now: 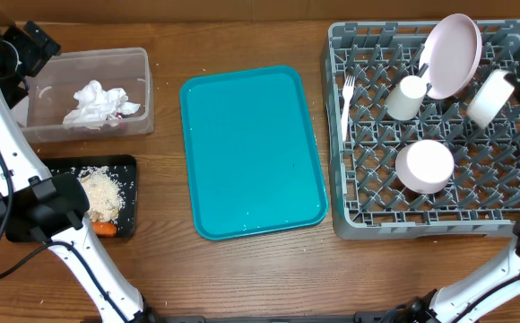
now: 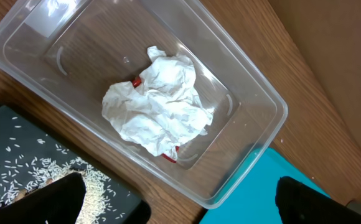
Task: Sort waste into correct bins and load items into the dishwasher rack
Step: 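Carry the white bowl right and place it in the rack's right side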
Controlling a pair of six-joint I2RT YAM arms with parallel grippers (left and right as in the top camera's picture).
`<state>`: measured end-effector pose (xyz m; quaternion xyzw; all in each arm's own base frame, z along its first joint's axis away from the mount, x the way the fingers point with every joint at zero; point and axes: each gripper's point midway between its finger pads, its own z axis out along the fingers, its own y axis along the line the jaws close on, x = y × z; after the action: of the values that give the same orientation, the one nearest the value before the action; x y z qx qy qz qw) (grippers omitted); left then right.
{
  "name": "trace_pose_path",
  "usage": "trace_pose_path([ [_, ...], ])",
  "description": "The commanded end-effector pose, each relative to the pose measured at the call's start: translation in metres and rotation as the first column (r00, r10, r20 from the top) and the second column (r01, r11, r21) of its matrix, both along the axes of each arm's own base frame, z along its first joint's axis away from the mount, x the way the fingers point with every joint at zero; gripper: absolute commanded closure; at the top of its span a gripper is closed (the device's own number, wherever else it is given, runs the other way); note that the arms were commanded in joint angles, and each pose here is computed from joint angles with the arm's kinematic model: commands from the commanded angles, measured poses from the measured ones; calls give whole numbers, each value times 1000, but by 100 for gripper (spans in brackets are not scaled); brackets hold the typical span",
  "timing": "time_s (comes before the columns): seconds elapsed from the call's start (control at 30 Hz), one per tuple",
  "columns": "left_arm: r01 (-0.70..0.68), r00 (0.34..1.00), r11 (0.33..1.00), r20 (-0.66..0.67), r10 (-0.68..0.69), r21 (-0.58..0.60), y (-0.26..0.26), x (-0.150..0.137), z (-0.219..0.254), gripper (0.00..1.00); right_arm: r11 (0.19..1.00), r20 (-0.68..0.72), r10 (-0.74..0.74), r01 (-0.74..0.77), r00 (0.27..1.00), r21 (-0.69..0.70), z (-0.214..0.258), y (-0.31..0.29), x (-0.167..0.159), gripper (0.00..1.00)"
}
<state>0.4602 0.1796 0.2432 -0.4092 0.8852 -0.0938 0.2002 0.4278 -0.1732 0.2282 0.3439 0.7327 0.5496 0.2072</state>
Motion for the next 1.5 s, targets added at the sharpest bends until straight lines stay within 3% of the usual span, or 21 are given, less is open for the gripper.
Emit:
trace_pose_path([
  [0.0, 12, 1000, 1000, 10, -12, 25, 1, -3, 8, 0, 999, 22, -10, 9, 1000, 41, -4, -2, -7, 96],
  [0.2, 13, 1000, 1000, 12, -13, 23, 0, -3, 8, 0, 996, -4, -29, 30, 1000, 79, -37, -5, -16, 95],
  [0.37, 13, 1000, 1000, 12, -13, 23, 0, -3, 8, 0, 988, 189, -10, -19, 982, 152, -11, -3, -10, 95],
  [0.47, 13, 1000, 1000, 11, -13, 22, 0, -3, 8, 0, 986, 231, -7, -32, 973, 164, -4, -4, -9, 95],
  [0.57, 13, 1000, 1000, 6, -13, 20, 0, -4, 7, 0, 993, 172, -12, -8, 985, 114, -18, -6, -8, 95],
  [0.7, 13, 1000, 1000, 3, -13, 19, 0, -4, 7, 0, 999, -26, -39, 40, 999, 16, -55, -10, -16, 91],
  [0.83, 13, 1000, 1000, 4, -13, 19, 0, -4, 7, 0, 999, -45, -46, 46, 998, 6, -58, -12, -16, 89],
  [0.93, 13, 1000, 1000, 9, -13, 22, 0, -3, 7, 0, 998, -52, -68, 69, 996, 13, -53, -20, -17, 79],
  [1.07, 13, 1000, 1000, 9, -13, 22, 0, -3, 7, 0, 989, -129, -149, 147, 980, -25, -44, -46, -25, 74],
  [1.23, 13, 1000, 1000, 11, -13, 23, 0, -3, 8, 0, 934, -397, -298, 179, 868, -309, -48, -81, -63, 64],
  [1.37, 13, 1000, 1000, 19, -13, 27, 1, -1, 9, 0, 880, -476, -393, 170, 787, -444, -24, -94, -86, 62],
  [1.47, 13, 1000, 1000, 22, -13, 28, 2, 0, 9, 0, 860, -484, -416, 162, 770, -483, 2, -91, -97, 62],
])
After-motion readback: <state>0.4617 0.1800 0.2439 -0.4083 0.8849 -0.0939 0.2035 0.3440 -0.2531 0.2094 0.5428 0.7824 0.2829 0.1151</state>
